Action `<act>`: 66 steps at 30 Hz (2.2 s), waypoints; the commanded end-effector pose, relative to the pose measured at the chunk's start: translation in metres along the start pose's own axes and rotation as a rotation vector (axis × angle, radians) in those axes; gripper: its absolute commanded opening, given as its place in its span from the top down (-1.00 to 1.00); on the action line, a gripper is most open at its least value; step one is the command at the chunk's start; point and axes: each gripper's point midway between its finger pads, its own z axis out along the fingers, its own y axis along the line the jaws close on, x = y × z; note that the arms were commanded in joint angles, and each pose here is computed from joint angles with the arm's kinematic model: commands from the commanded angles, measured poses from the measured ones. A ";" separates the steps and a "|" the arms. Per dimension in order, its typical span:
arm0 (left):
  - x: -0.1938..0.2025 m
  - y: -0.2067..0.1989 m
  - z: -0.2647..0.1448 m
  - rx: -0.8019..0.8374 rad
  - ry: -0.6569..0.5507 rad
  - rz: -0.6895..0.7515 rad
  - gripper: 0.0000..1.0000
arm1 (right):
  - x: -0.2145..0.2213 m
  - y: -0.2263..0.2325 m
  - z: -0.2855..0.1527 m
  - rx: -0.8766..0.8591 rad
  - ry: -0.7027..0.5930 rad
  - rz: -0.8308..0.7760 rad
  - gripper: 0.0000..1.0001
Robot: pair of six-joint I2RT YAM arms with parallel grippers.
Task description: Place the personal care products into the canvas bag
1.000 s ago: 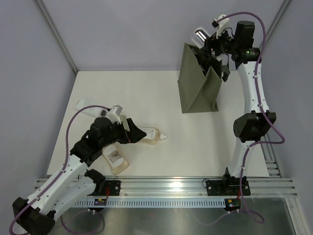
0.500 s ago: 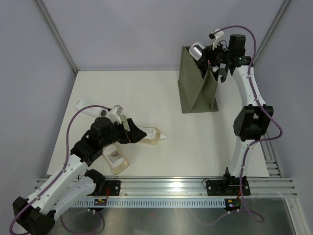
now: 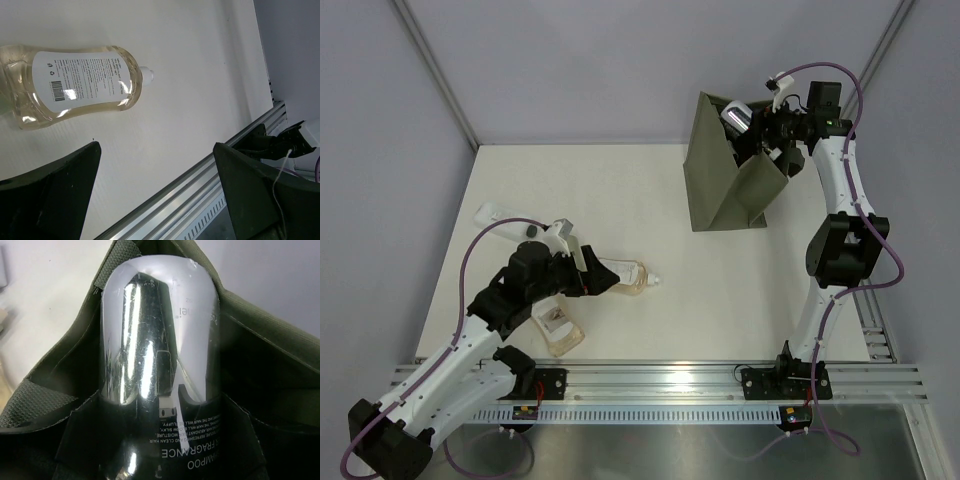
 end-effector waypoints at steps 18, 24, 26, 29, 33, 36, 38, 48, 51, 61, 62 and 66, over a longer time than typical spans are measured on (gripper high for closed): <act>-0.009 0.042 -0.008 -0.368 0.045 -0.124 -0.98 | -0.078 0.139 -0.098 -0.266 -0.072 -0.038 -0.99; 0.013 0.040 0.023 -0.456 0.031 -0.480 -0.98 | -0.040 0.178 -0.127 -0.158 -0.092 0.006 -0.99; 0.010 0.037 0.032 -0.471 -0.005 -0.550 -0.98 | -0.011 0.187 -0.131 -0.116 -0.073 0.055 -0.99; -0.005 0.024 0.048 -0.511 -0.040 -0.676 -0.97 | 0.025 0.184 -0.131 -0.009 -0.057 0.125 -0.99; -0.016 0.023 0.068 -0.657 -0.037 -0.775 -0.98 | 0.053 0.181 -0.133 0.093 -0.078 0.145 -0.99; -0.010 0.032 0.093 -0.720 -0.017 -0.831 -0.98 | 0.059 0.199 -0.139 0.048 -0.108 0.097 -0.99; 0.004 0.045 0.106 -0.789 0.018 -0.854 -0.98 | 0.064 0.214 -0.144 0.002 -0.135 0.063 -0.99; 0.019 0.074 0.115 -0.959 0.016 -0.854 -0.97 | 0.078 0.232 -0.147 -0.074 -0.178 0.042 -0.99; 0.016 0.088 0.120 -0.990 0.018 -0.874 -0.98 | 0.080 0.235 -0.148 -0.090 -0.184 0.038 -0.99; 0.013 0.115 0.143 -1.082 0.082 -0.800 -0.97 | 0.085 0.232 -0.148 -0.095 -0.180 0.049 -0.99; 0.013 0.117 0.143 -1.087 0.089 -0.774 -0.96 | 0.084 0.232 -0.149 -0.093 -0.181 0.048 -0.99; 0.004 0.119 0.149 -1.076 0.108 -0.651 -0.96 | 0.084 0.233 -0.150 -0.097 -0.185 0.048 -0.99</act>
